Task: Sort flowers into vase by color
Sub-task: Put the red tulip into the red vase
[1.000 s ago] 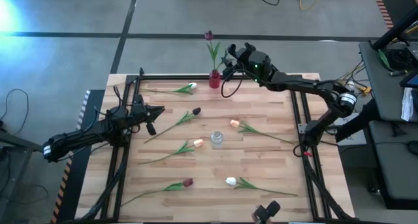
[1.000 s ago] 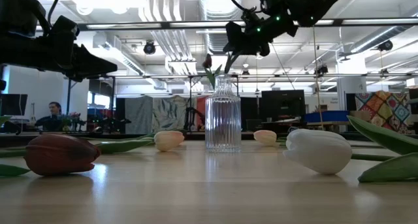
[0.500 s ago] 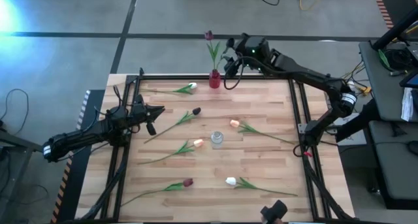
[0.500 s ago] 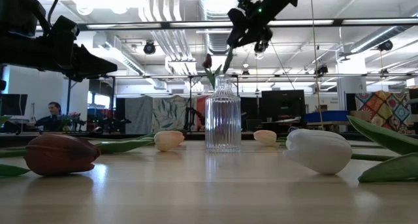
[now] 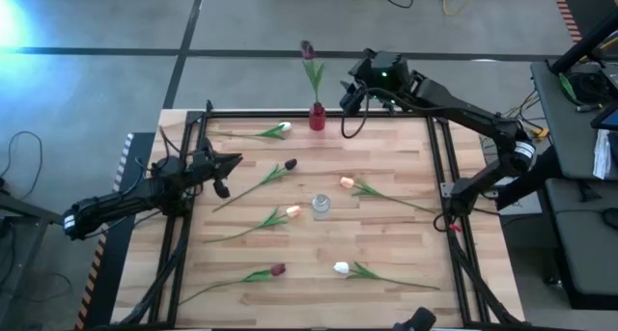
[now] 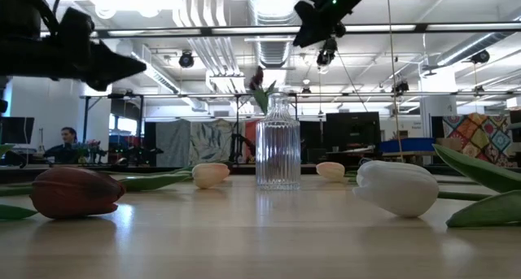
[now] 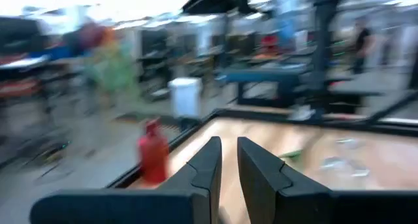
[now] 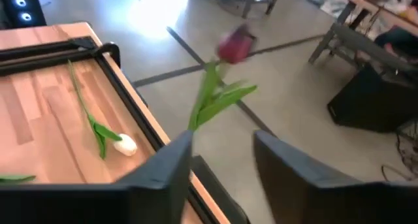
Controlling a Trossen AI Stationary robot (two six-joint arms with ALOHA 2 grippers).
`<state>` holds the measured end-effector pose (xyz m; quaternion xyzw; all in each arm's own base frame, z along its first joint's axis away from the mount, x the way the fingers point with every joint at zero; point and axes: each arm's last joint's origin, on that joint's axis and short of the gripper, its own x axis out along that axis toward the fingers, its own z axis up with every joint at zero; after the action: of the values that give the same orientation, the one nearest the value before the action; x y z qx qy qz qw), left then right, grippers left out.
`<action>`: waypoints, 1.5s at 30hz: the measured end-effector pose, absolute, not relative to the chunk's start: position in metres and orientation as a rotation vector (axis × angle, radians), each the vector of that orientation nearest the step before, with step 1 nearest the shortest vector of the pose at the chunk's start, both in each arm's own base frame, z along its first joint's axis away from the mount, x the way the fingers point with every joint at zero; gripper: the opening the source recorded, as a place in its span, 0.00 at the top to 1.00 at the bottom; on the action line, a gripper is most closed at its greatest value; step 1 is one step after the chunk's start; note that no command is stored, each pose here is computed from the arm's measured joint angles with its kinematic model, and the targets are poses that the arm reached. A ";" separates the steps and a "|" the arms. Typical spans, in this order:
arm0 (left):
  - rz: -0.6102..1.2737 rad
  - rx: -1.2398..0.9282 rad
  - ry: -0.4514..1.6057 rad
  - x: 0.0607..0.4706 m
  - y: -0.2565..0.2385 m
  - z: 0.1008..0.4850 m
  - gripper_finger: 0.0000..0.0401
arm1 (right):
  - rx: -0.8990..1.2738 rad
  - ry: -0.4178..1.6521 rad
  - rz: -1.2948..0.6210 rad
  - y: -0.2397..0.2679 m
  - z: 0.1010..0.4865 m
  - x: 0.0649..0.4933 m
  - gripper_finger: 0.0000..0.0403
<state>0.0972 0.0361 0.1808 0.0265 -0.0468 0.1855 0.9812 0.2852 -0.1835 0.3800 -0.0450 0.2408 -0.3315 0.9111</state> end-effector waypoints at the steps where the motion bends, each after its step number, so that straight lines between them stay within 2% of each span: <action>1: 0.327 0.059 -0.101 0.098 0.035 0.182 0.91 | -0.102 0.495 -0.672 -0.181 0.379 0.284 0.72; 4: 0.223 0.042 -0.068 0.102 0.033 0.179 0.93 | -0.097 0.501 -0.615 -0.175 0.368 0.281 0.92; 6: 0.207 0.025 -0.029 0.105 0.034 0.175 0.97 | -0.104 0.497 -0.597 -0.169 0.356 0.280 0.95; 17: 0.146 -0.081 0.207 0.125 0.032 0.152 1.00 | -0.113 0.372 -0.517 -0.126 0.289 0.265 0.98; 24: 0.046 -0.078 0.376 0.155 0.008 0.172 1.00 | -0.094 0.327 -0.444 -0.095 0.267 0.254 0.98; 31: 0.056 -0.142 0.691 0.184 -0.047 0.187 1.00 | -0.110 0.320 -0.397 -0.079 0.260 0.253 0.98; 35: 0.030 -0.230 0.877 0.191 -0.086 0.187 1.00 | -0.117 0.325 -0.384 -0.077 0.260 0.254 0.98; 39: 0.086 -0.300 1.048 0.194 -0.119 0.187 1.00 | -0.119 0.324 -0.380 -0.075 0.260 0.255 0.98; 45: 0.097 -0.317 1.215 0.206 -0.161 0.190 1.00 | -0.117 0.323 -0.379 -0.075 0.260 0.255 0.98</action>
<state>0.2057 -0.1610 0.1896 -0.1482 0.5680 0.0453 0.8083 0.2548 -0.0752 0.2596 -0.0579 0.1598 -0.1877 0.9674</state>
